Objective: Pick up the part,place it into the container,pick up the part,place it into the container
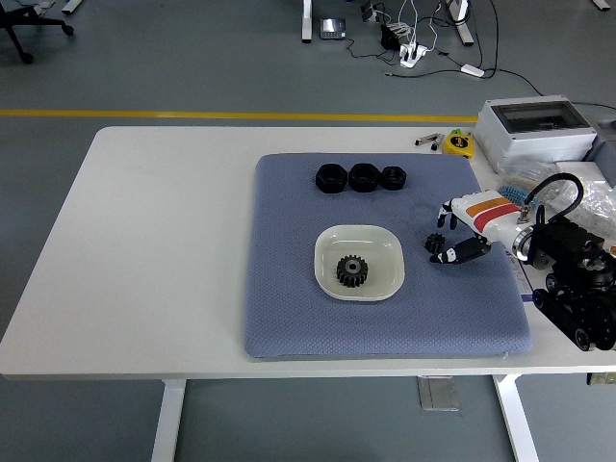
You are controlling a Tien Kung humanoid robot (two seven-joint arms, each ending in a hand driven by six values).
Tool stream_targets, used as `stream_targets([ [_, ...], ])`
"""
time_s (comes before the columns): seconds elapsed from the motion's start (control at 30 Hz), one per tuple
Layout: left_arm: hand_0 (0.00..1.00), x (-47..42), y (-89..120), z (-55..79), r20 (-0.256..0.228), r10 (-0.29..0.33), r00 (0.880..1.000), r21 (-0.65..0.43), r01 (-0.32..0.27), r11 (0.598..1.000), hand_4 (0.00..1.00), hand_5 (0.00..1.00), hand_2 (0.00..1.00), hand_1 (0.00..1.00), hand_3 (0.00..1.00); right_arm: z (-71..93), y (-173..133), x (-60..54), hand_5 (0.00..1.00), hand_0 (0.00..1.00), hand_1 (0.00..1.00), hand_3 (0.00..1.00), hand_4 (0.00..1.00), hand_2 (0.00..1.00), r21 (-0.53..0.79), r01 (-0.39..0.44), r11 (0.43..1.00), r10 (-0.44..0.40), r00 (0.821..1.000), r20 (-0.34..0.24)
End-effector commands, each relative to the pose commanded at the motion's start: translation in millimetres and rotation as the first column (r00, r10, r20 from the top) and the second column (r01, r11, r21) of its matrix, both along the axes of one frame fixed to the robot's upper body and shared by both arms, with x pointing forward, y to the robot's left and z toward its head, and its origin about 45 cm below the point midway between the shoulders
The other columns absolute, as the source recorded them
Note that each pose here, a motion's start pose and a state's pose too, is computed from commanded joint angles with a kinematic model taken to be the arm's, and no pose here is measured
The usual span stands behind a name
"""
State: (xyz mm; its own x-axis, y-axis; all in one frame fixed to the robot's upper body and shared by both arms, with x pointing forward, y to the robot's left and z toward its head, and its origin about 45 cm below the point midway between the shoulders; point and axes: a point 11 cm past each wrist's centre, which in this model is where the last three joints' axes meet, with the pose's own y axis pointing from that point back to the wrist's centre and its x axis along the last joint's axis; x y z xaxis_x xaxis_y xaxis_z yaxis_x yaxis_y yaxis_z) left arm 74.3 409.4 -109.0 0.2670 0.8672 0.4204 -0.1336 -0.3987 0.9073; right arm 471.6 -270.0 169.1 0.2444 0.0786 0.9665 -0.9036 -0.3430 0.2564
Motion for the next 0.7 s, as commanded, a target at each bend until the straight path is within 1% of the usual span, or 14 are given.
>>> stream_targets([
  [0.17,0.705,1.0,-1,0.0,0.0,-0.003,1.0,-0.001,0.003,1.0,0.681,0.675,0.75,0.714,0.662,-3.8,4,-1.4,0.519,0.039,0.164,0.562,0.989,0.475,0.014,0.004,1.0,-0.004,1.0,-0.005],
  [0.4,0.705,2.6,-2,-0.1,0.002,-0.005,1.0,-0.002,0.005,1.0,0.681,0.675,0.751,0.714,0.66,-8.6,4,-1.7,0.525,0.035,0.159,0.559,0.976,0.467,0.048,0.042,0.998,-0.042,0.999,-0.007],
  [0.43,0.705,2.8,-2,-0.1,0.002,-0.005,1.0,-0.002,0.005,1.0,0.68,0.674,0.751,0.714,0.659,-8.6,4,-1.7,0.572,0.026,0.146,0.54,0.908,0.434,0.054,0.047,0.997,-0.047,0.999,-0.006],
  [0.6,0.705,3.7,-2,0.0,0.002,-0.007,1.0,-0.003,0.007,1.0,0.68,0.674,0.751,0.714,0.659,-10.2,4,-1.8,0.572,0.026,0.146,0.54,0.908,0.434,0.064,0.06,0.996,-0.059,0.998,-0.01],
  [0.63,0.705,3.9,-3,0.0,0.003,-0.007,1.0,-0.003,0.007,1.0,0.679,0.675,0.751,0.715,0.658,-10.6,4,-1.8,0.656,0.015,0.12,0.529,0.842,0.374,0.064,0.062,0.996,-0.062,0.998,-0.011],
  [0.7,0.705,4.0,-3,0.0,0.003,-0.007,1.0,-0.002,0.007,1.0,0.679,0.675,0.751,0.715,0.658,-12.1,3,-2.2,0.656,0.015,0.12,0.529,0.842,0.374,0.062,0.067,0.996,-0.066,0.998,-0.016],
])
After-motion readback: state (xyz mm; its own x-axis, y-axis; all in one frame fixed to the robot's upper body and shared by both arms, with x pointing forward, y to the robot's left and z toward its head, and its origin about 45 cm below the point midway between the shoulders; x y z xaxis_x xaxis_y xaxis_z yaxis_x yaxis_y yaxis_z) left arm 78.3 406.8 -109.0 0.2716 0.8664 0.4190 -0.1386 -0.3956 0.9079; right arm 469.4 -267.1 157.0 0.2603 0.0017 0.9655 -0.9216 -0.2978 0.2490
